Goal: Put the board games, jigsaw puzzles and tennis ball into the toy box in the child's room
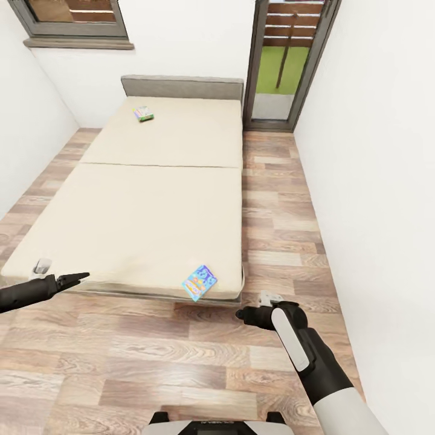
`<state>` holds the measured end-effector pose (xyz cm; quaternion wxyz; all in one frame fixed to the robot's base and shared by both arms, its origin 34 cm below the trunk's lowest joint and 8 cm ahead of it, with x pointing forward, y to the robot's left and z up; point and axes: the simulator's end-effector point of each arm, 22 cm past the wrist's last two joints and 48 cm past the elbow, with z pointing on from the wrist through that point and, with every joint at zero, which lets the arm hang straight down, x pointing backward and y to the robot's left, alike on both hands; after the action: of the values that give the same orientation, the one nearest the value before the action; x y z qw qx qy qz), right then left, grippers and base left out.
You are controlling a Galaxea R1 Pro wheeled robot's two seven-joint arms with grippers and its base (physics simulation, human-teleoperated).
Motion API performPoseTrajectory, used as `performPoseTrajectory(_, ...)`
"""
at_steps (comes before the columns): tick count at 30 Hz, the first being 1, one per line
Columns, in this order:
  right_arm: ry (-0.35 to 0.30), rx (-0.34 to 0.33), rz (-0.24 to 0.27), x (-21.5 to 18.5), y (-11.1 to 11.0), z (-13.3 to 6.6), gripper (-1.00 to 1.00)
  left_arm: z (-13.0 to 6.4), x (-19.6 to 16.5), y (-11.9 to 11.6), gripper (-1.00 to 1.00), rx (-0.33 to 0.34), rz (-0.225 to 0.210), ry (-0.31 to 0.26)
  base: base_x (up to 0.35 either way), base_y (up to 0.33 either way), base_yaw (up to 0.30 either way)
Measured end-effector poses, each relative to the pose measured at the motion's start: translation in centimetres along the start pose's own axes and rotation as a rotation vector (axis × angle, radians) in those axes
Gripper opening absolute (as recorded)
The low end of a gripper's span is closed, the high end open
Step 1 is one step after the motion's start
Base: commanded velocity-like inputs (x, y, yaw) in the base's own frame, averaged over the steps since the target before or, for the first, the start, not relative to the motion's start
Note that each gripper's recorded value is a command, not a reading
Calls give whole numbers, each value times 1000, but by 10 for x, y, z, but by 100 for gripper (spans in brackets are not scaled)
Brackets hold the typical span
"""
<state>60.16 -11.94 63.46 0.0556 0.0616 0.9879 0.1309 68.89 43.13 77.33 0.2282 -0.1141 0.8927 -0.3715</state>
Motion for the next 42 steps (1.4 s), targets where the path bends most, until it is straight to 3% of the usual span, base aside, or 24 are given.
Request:
performPoseTrajectory(12, -17, -1, -4, -6, 2, -7, 100, -5, -6, -7, 100, 7, 12, -13, 0, 0, 127)
performPoseTrajectory(42, -53, -5, -13, -18, 8, -22, 100, -14, -17, -22, 100, 20, 36, -38, 0, 0, 6)
